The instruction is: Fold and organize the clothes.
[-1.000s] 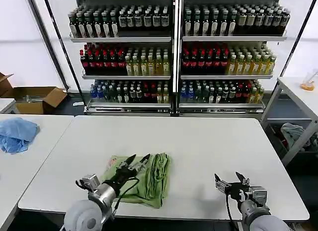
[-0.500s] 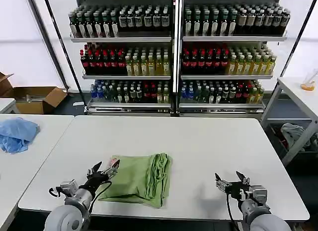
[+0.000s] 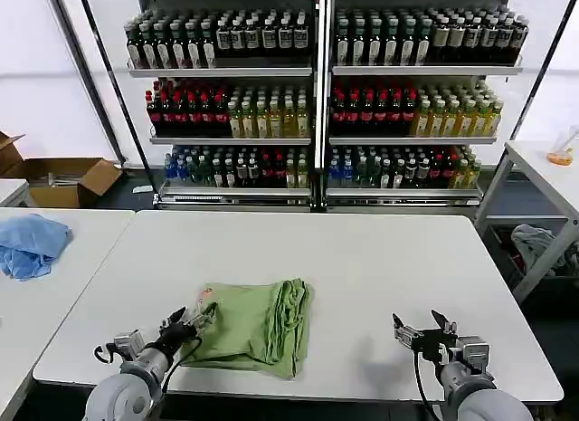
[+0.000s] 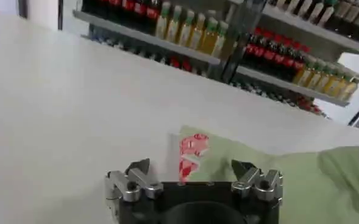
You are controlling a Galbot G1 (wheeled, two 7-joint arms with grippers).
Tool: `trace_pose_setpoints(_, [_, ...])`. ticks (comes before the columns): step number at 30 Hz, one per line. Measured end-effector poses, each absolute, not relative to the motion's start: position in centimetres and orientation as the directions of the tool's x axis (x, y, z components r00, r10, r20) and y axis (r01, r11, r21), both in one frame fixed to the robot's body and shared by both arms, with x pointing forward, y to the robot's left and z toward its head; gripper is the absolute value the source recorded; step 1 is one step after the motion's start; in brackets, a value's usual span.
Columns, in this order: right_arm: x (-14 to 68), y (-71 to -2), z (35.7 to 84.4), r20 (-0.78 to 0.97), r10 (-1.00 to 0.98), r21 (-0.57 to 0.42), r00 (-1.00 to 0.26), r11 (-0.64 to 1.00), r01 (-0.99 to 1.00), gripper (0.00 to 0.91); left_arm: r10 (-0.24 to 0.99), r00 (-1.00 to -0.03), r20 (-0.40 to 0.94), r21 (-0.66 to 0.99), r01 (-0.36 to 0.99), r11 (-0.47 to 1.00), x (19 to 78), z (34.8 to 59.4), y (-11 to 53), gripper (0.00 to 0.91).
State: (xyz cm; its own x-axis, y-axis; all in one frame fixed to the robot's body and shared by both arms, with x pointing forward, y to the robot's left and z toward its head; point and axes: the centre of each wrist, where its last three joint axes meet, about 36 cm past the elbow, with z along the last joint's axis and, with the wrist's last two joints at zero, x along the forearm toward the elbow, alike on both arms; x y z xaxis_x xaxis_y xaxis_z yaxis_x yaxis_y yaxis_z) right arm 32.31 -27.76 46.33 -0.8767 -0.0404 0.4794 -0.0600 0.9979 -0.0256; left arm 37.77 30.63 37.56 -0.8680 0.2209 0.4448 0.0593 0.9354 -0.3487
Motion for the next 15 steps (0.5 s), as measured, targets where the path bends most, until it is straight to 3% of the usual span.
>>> trace_pose_setpoints(3, [32.29,-27.69,46.41,0.478,-0.041,-0.024,-0.877,0.998,-0.060,0.907,0.262,-0.857,0.444,-0.401,0.072,0.913,37.73,37.52,30.60,0.907])
trace_pose_setpoints(5, [32.25,-27.68,46.40,0.479,-0.041,-0.023,-0.877,0.998,-0.059,0.907,0.288,-0.852,0.438,-0.435,0.080,0.897,37.82,37.56,30.51,0.524])
trace_pose_setpoints(6, [32.23,-27.67,46.40,0.479,-0.041,-0.023,-0.877,0.998,-0.059,0.907,0.301,-0.849,0.434,-0.452,0.083,0.888,37.89,37.53,30.47,0.111])
trace_pose_setpoints(7, [32.21,-27.66,46.41,0.479,-0.041,-0.023,-0.877,0.998,-0.059,0.907,0.311,-0.847,0.431,-0.467,0.085,0.880,37.97,37.51,30.45,0.111])
trace_pose_setpoints(8, [32.21,-27.66,46.42,0.479,-0.040,-0.023,-0.877,0.998,-0.058,0.907,0.319,-0.846,0.428,-0.481,0.086,0.873,38.06,37.46,30.45,0.030])
trace_pose_setpoints(15, [32.10,-27.58,46.39,0.480,-0.039,-0.019,-0.877,0.998,-0.055,0.907,0.346,-0.846,0.406,-0.571,0.061,0.819,38.40,37.00,30.66,0.030])
